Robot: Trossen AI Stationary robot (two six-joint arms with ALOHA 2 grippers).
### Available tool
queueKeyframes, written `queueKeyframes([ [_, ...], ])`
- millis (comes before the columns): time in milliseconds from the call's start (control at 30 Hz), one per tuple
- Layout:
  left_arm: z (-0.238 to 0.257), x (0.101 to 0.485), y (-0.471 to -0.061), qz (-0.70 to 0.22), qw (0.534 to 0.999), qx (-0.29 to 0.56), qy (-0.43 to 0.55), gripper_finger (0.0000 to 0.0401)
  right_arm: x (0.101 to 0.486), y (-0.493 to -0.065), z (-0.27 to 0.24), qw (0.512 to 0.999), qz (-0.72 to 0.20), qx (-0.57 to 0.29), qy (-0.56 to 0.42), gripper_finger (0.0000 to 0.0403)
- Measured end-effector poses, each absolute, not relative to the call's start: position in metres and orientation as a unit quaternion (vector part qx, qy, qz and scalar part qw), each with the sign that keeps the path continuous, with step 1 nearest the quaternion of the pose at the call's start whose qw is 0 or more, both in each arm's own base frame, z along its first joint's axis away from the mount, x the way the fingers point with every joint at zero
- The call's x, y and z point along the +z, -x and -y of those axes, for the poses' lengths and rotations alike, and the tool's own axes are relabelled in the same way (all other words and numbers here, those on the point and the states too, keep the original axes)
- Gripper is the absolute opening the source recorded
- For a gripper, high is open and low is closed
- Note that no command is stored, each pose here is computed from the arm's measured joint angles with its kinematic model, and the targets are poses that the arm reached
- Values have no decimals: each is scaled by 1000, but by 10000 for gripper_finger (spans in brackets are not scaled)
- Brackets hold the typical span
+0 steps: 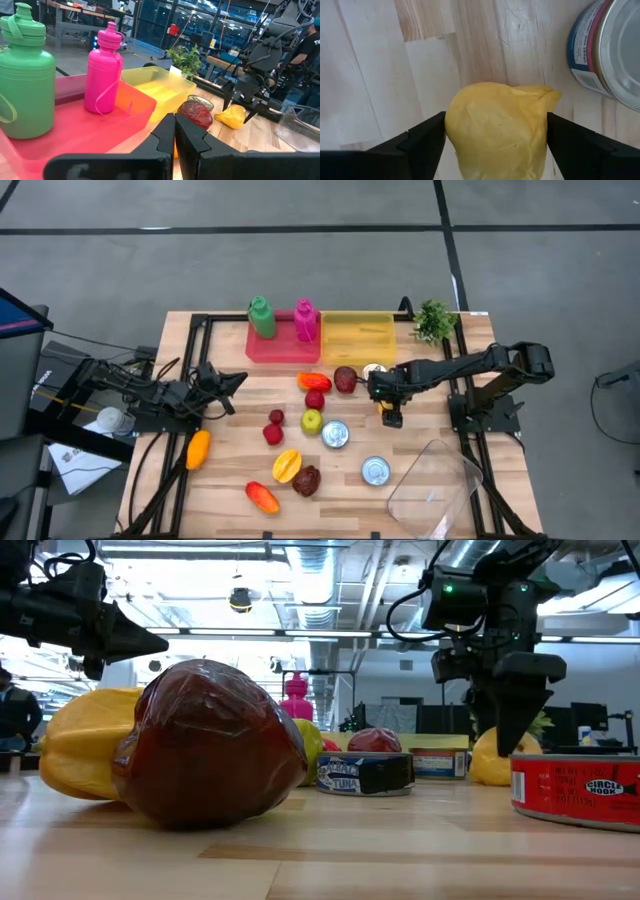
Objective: Pick & Place Food Item
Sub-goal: Put the pear into the transparent bin
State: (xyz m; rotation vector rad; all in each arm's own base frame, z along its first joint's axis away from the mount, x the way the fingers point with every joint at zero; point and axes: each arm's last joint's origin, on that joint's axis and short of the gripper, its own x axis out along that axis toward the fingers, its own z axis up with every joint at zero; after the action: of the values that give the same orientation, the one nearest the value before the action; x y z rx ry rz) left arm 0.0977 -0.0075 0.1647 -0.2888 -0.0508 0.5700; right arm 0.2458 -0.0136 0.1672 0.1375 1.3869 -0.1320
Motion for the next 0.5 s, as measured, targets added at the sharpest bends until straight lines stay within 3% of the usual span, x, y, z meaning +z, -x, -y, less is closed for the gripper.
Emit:
queueKeyframes([
  [500,8,165,-98,25,949,280,142,1,184,-254,8,777,-616,-29,-127,304],
])
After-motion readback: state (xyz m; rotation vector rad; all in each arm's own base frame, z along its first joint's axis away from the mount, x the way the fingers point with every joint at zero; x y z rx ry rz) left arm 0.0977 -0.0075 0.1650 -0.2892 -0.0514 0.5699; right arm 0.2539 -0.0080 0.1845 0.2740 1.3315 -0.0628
